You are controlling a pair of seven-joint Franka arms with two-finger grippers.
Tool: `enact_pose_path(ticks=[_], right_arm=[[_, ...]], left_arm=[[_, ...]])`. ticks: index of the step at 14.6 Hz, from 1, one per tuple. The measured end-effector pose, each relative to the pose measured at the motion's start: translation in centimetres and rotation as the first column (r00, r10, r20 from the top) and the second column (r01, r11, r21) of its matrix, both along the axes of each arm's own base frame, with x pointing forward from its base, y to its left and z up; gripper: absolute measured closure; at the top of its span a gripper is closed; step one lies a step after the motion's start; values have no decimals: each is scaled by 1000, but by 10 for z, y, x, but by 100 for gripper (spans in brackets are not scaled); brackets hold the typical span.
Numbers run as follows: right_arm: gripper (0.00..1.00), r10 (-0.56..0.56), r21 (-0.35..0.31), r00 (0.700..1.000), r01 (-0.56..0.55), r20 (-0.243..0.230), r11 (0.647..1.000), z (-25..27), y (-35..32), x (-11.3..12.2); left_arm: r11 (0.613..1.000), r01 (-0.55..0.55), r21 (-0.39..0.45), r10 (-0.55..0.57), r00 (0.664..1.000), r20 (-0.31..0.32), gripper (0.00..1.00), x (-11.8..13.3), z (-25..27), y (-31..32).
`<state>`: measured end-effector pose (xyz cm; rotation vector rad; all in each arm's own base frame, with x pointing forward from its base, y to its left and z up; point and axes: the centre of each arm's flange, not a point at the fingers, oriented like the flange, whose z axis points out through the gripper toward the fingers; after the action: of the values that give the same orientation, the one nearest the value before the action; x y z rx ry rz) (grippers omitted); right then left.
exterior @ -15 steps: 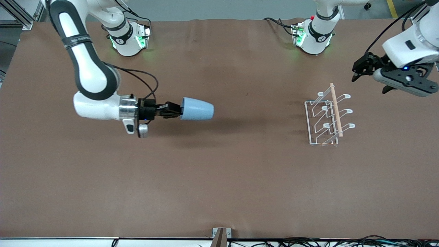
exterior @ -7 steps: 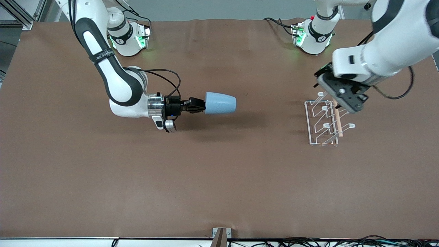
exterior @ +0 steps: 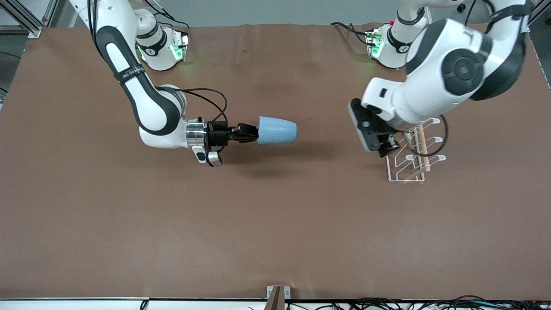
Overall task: Hang cup on cup holder
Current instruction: 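Hold the cup with the right gripper while the left gripper reaches it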
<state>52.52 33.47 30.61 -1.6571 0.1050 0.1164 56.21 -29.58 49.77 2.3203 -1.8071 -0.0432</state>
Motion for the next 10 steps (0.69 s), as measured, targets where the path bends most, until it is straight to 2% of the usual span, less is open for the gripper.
enact_pose_path(ticks=[2,5,10], right_arm=[[95,-16,29,1000,15,16,999,-1,7,-3],[95,-16,36,1000,15,20,999,-7,11,-5],[95,-16,37,1000,15,25,999,-7,12,-6]], left_arm=[[994,109,-15,-109,994,-6,0,-15,-16,-41],[969,246,-38,-246,969,4,0,-37,-29,-86],[948,314,-54,-313,949,23,0,-52,-28,-114]])
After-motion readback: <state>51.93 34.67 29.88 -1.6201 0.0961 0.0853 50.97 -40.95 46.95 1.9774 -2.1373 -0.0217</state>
